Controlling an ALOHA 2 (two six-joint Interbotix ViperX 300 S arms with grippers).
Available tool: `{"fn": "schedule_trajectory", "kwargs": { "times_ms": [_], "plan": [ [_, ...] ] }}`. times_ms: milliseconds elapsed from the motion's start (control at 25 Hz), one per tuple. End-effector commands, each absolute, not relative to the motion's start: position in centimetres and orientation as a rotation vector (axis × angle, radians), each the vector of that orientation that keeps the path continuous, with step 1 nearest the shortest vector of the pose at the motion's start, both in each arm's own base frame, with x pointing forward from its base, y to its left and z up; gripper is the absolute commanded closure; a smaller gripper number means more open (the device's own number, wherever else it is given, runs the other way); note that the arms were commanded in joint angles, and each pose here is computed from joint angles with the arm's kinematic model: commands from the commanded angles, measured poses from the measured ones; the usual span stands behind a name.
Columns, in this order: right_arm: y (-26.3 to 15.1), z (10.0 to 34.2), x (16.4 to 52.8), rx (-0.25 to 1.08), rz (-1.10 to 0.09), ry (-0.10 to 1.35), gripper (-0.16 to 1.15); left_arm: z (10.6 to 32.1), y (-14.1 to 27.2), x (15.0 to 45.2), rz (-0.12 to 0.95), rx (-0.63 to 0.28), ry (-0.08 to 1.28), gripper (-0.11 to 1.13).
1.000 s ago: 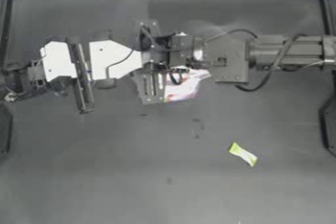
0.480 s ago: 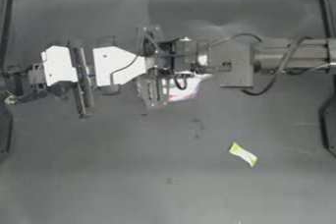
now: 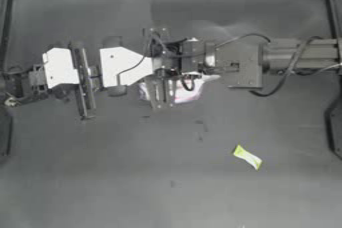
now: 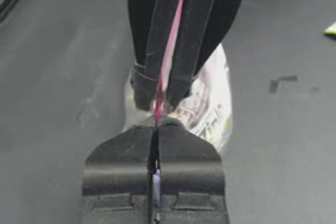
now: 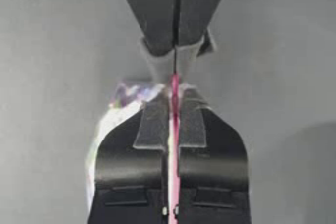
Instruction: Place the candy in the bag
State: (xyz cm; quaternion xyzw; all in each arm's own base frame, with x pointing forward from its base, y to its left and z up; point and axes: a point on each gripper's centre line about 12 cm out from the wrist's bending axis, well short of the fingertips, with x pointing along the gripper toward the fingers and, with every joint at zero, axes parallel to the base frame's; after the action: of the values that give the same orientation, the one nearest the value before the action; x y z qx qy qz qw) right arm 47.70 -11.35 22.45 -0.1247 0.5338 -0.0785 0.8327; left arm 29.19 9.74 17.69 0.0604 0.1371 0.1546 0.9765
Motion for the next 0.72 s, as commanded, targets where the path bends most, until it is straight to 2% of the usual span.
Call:
{"fn": "schedule_trajectory", "kwargs": {
  "times_ms": [40, 720],
  "plan": [
    [-12.1, 24.2, 46.8, -0.247, -0.195, 1.107, 0.92, 19.2, 9.8, 29.3, 0.318, 0.133, 0.222, 0.96],
    [-12.9, 23.5, 45.1, -0.22, -0.216, 1.141, 0.92, 19.2, 9.8, 29.2, 0.319, 0.132, 0.224, 0.96]
  ]
}}
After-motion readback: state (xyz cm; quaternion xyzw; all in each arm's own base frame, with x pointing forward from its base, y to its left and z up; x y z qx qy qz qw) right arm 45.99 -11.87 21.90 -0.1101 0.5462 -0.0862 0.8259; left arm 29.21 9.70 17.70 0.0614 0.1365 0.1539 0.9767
